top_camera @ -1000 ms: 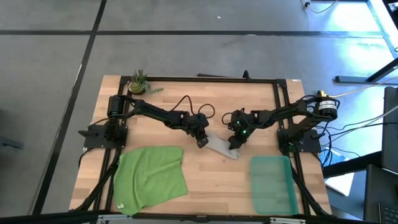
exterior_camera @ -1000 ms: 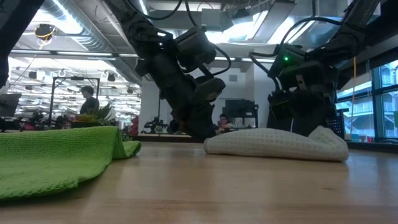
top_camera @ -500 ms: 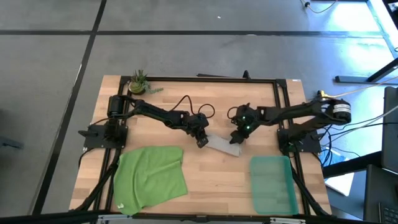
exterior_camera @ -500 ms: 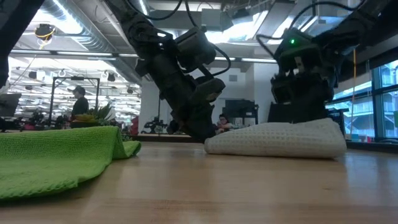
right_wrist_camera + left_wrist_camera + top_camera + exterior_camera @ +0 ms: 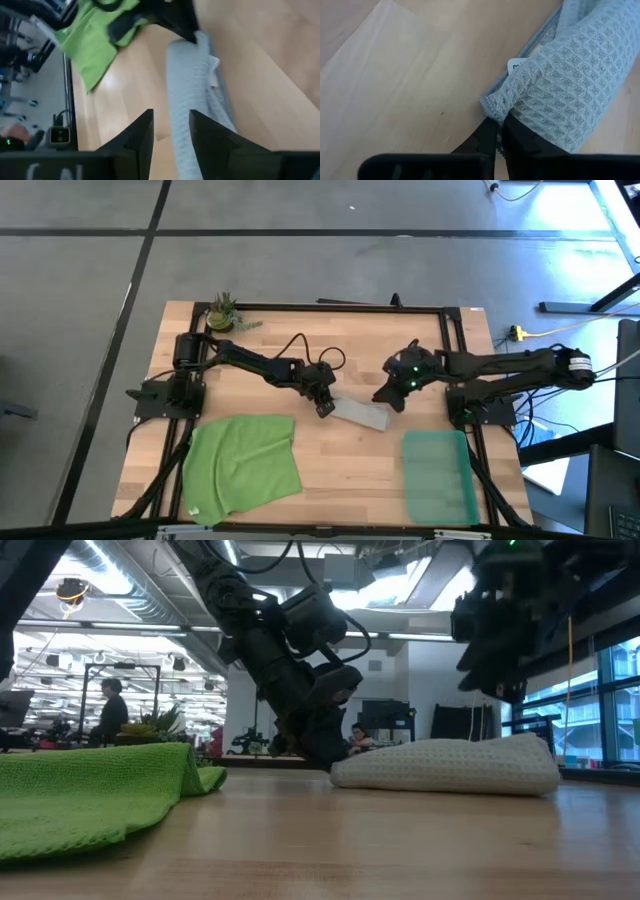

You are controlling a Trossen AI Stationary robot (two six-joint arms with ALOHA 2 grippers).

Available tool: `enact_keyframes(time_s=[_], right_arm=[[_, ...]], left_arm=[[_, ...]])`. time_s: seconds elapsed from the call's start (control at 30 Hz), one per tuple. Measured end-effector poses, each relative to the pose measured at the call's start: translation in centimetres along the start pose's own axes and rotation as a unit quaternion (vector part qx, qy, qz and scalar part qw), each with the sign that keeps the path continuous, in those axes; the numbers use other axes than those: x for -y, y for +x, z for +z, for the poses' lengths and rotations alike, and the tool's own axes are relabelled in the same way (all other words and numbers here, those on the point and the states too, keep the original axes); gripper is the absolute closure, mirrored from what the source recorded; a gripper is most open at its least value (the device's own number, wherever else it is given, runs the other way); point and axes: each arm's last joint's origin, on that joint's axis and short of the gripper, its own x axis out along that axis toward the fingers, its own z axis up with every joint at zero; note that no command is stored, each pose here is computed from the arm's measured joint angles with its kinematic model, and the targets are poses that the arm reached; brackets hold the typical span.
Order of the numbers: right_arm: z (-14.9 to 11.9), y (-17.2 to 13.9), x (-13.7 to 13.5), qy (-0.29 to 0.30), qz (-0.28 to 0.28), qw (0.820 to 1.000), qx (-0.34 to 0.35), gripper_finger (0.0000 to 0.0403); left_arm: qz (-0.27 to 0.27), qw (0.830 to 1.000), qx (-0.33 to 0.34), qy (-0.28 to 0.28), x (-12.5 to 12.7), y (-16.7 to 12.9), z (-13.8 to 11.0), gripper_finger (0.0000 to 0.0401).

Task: Roll microfiber towels into tight, uniform cylinder then place into a basket
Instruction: Put the gray microfiber towel into the green bin

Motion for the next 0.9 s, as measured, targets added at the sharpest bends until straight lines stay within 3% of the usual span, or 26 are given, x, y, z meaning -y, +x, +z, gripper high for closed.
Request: enact_keyframes(time_s=[0.4,0.9], right_arm=[[-1.3,0.4,-1.8,-0.148,0.024,0.989,-0.017,0.0276],[-1.5,0.5,-1.9,-0.148,0.027,0.988,-0.022,0.0276]], left_arm=[[-0.016,1.000,0.025,-0.006,0.3,0.1,0.4,0.0371],[-0.015,1.000,0.022,0.005,0.3,0.0,0.4,0.0378]])
